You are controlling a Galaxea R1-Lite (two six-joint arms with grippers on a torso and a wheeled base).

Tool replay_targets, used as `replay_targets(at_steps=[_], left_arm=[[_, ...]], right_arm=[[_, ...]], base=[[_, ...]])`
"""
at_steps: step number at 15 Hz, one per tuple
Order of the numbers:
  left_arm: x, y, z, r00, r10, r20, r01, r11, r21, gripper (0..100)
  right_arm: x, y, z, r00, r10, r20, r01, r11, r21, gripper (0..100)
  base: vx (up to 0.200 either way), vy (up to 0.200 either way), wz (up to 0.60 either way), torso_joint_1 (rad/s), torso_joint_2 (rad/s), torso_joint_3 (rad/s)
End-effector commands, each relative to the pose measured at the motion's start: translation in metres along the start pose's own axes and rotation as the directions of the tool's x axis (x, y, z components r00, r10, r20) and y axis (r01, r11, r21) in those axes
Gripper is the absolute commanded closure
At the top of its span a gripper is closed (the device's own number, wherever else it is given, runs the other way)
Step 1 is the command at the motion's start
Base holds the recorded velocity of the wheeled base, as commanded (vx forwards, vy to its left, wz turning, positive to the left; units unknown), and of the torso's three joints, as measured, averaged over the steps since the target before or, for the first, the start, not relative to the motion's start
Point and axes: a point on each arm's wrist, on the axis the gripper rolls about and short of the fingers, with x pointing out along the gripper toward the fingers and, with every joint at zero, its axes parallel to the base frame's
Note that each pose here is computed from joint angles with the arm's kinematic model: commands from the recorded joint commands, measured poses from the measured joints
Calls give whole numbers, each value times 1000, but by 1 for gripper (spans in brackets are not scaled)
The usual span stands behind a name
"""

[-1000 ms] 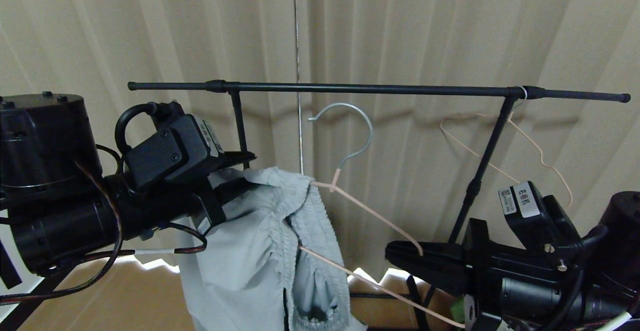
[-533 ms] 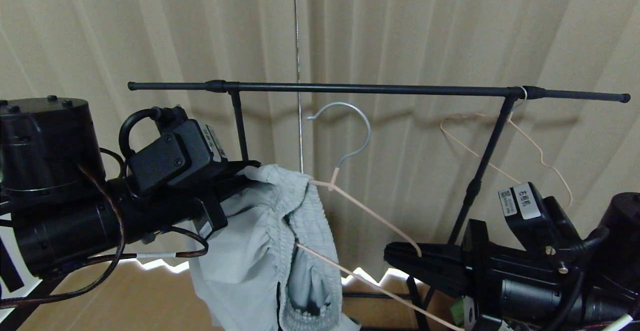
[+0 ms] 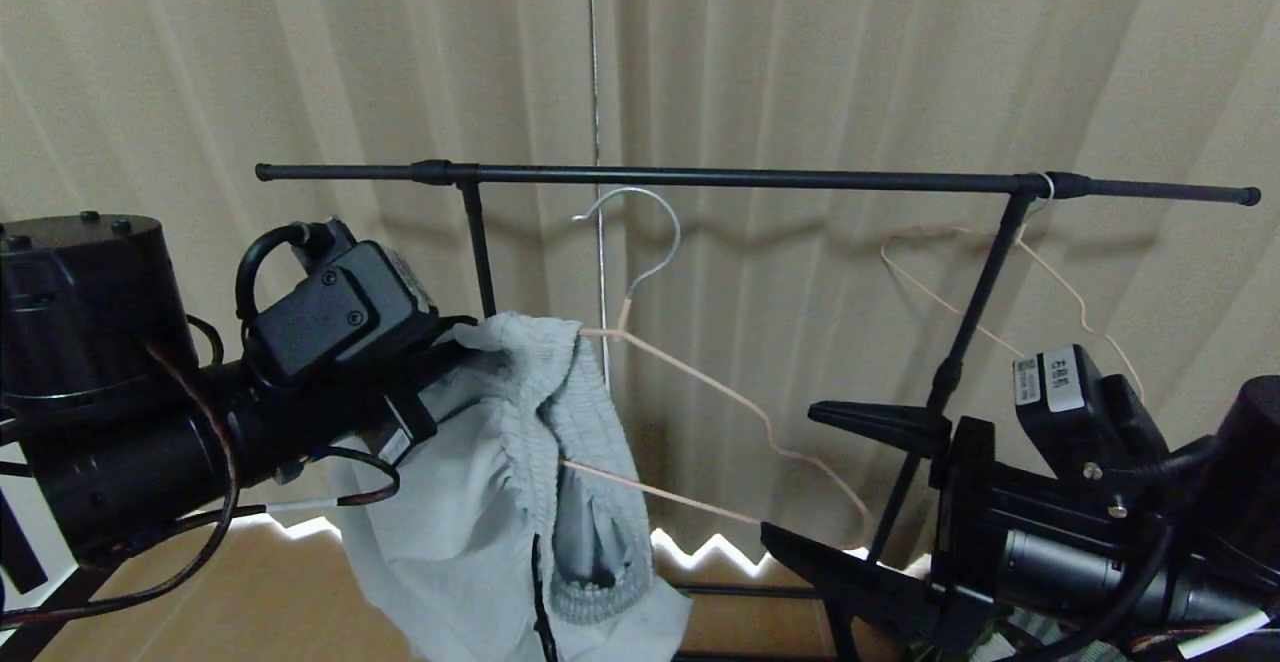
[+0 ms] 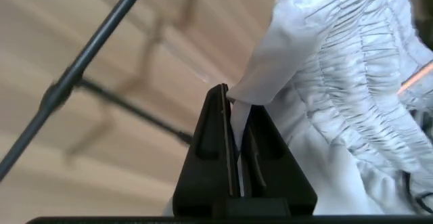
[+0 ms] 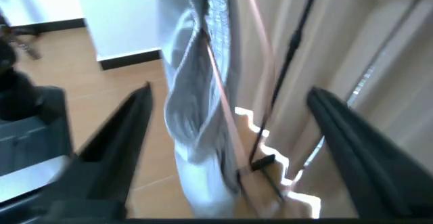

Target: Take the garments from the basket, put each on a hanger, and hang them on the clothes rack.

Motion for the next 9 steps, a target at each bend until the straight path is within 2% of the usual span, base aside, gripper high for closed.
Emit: replay_targets(at_steps=[1,3,4,5,6,8,9], left_arm=[[0,1,-5,990,96,-104,-103,993,-56,100],[2,0,-3,973,161,-164,-188,969,-163,100],[2,-1,-3,969,174,-174,-207,958,-198,100],[2,0,-3,965,188,-185,-232,939,-254,100],[1,0,-2,965,190,-183,-237,928,-288,100],[1,4,7,968,201,-148,-245,882,-402,100],[2,4,13,972,202,-123,-235,868,-438,100]], right_arm=[[-1,-1,-5,999,-41,-22,41,999,-25,0],[-2,0,-11,997,-58,-45,56,997,-48,0],[-2,1,-11,997,-58,-48,55,997,-50,0],[-1,2,-13,996,-60,-59,57,997,-51,0],[3,3,-16,995,-64,-75,60,997,-49,0],[16,8,-29,988,-73,-137,68,997,-41,0],[23,12,-33,986,-62,-157,56,998,-41,0]], base=[[0,0,0,0,0,0],[0,0,0,0,0,0],[0,0,0,0,0,0],[0,0,0,0,0,0],[0,0,0,0,0,0],[0,0,0,0,0,0],[0,0,0,0,0,0]])
